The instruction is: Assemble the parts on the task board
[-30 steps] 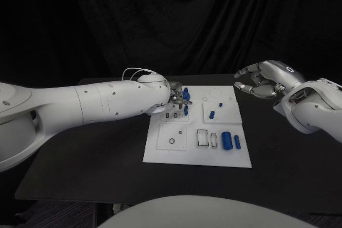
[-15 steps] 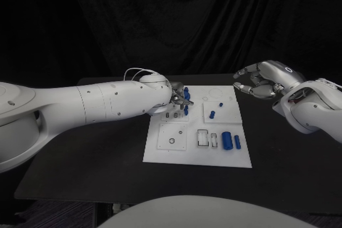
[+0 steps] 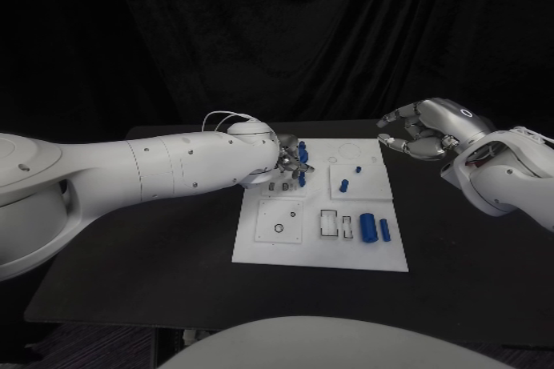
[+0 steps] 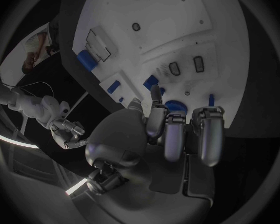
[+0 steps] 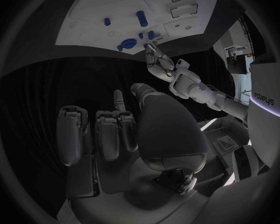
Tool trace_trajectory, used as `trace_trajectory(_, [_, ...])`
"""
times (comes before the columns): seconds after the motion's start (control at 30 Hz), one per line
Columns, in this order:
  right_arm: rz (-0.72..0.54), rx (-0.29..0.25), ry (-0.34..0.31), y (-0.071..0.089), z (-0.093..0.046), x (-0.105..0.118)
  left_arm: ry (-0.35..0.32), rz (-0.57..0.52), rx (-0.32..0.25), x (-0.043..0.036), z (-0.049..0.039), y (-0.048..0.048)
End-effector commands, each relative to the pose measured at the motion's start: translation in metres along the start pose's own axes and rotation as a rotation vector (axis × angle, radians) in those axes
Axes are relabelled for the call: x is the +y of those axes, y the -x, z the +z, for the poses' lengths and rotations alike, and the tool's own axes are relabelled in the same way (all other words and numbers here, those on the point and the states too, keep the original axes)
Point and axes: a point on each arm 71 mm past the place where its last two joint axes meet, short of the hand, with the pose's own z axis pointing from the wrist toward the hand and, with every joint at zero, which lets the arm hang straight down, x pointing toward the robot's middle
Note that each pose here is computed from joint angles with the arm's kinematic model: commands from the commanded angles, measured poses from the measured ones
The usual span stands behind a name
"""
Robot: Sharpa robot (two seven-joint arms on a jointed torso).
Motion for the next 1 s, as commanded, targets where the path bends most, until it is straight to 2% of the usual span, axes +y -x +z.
trace_trajectory(0.03, [0.000,0.005,-0.017,-0.0012,0.0000,-0.0009,-0.021,0.010,0.017,-0.0029,0.0006,-0.0024])
trace_trajectory(0.63, [0.001,0.009,-0.016,-0.0016,-0.0002,-0.0001,-0.024,0.019,0.041,-0.0057,0.0036,-0.0079])
trace_trajectory(1.0, [0.001,0.013,-0.017,-0.0018,-0.0002,-0.0004,-0.018,0.019,0.045,-0.0039,0.0033,-0.0089])
